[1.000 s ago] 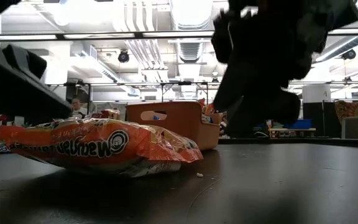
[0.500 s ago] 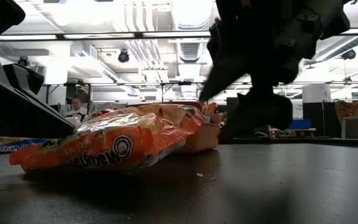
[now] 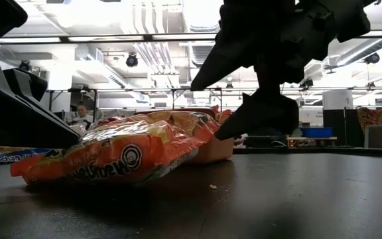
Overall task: Sort Maruchan noodles
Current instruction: Put the orange bag into the white bin
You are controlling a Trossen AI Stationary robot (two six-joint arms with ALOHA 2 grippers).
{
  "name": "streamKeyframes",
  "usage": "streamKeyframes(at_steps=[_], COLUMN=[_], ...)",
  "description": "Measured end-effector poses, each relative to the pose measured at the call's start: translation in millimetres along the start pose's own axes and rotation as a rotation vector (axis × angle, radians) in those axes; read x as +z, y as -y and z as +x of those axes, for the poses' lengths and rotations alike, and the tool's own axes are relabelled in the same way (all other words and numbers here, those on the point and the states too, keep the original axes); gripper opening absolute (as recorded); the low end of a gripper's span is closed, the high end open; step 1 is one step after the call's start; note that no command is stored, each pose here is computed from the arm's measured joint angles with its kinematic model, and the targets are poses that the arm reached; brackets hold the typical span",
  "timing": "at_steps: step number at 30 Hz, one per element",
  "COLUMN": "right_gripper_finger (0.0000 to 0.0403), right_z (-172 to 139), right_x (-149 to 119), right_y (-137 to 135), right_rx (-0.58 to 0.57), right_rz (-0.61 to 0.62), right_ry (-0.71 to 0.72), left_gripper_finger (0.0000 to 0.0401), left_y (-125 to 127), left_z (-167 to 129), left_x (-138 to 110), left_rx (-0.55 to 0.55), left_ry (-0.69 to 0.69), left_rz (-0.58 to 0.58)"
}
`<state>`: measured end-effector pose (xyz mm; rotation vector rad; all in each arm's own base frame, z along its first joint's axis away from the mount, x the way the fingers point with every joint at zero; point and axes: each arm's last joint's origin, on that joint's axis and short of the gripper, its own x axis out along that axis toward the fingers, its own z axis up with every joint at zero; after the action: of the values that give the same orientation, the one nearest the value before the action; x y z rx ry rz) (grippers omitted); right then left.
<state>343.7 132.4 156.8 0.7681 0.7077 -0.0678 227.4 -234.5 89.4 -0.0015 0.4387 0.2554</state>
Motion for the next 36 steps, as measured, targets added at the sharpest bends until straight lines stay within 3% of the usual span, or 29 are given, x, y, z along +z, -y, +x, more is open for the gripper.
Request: streamKeyframes(at_steps=[24, 36], right_gripper_finger=[0.0329, 0.0329], right_z=[1.2, 53.8], right_x=[2.5, -6.8], right_y=[-1.3, -1.5], right_rx=[-0.005, 0.174], right_rz=[-0.023, -0.038], right_ry=[0.065, 0.041], left_gripper_finger=[0.0000, 0.0000], left_y=[-0.4, -1.6], left_z=[0.3, 1.7], left_x=[-0.3, -0.3], left_rx=[0.005, 0.013], left_ry=[0.002, 0.002], left_rz=[-0.004, -0.011])
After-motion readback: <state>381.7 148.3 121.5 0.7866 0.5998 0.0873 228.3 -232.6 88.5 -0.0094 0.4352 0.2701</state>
